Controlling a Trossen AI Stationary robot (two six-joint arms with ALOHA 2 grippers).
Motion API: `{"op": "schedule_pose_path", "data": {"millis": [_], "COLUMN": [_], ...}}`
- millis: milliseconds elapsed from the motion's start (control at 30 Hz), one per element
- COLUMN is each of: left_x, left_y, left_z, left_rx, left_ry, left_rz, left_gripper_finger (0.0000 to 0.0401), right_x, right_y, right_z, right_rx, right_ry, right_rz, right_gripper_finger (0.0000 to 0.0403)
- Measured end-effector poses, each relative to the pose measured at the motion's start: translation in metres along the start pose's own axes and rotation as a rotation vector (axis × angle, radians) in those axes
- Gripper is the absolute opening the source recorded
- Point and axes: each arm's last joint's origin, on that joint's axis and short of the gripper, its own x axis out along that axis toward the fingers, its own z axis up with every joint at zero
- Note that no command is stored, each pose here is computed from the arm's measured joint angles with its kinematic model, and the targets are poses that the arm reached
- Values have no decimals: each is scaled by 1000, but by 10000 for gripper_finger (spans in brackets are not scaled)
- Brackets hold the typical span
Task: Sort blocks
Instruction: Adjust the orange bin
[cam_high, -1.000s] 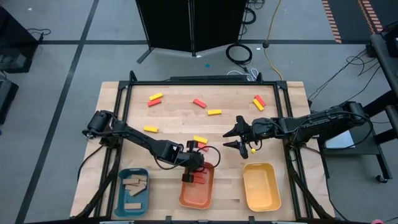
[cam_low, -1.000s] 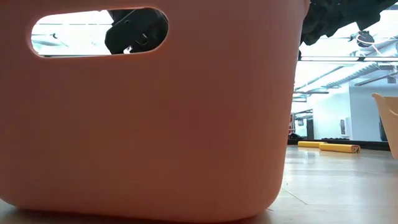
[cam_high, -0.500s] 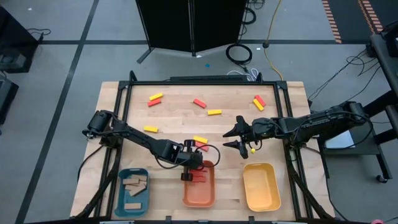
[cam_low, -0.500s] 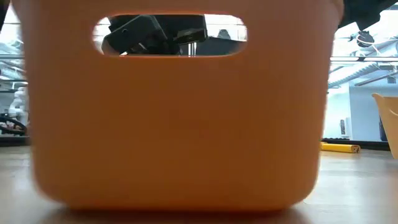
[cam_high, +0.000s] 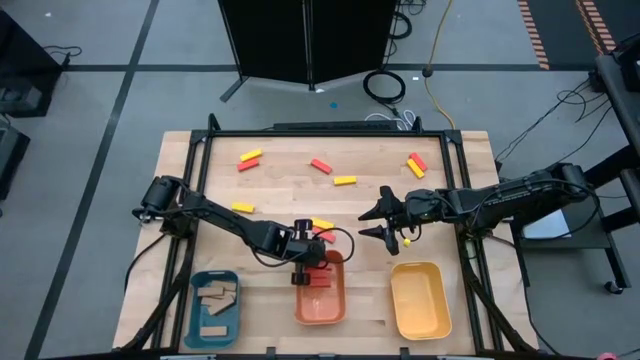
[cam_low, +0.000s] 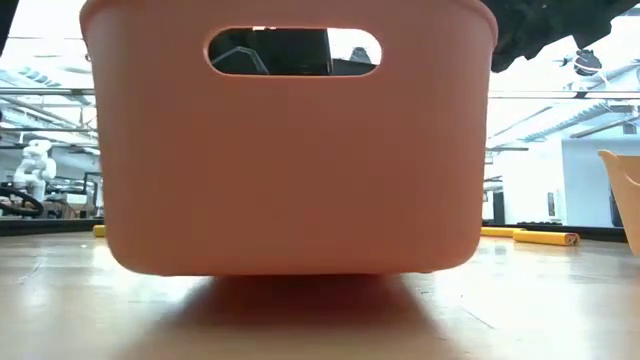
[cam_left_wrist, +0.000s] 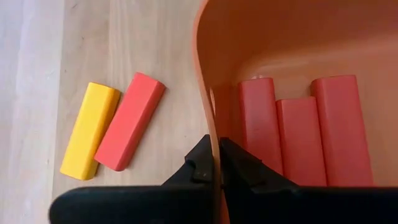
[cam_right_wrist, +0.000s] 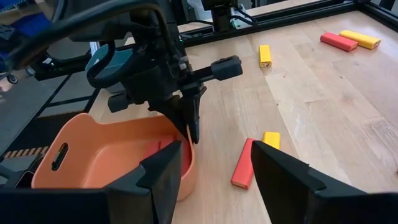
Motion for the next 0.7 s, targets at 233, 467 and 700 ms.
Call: {"op": "schedule_pose_path", "data": {"millis": [233, 467, 700], "left_x": [0, 2, -3], "left_y": [-1, -3, -3], "left_z": [1, 0, 2], "left_rx": [-9, -2, -7], "left_ry": [-12, -5, -28], "left_rz": [-35, -54, -60], "left_gripper_finger": [15, 48, 99], "right_x": [0, 0, 0], "right_y": [0, 0, 0], "right_z": [0, 0, 0], "right_rx": [0, -3, -7], "right_ry": [0, 0, 1], "right_rz": [0, 0, 0], "right_gripper_finger": [187, 187, 187]}}
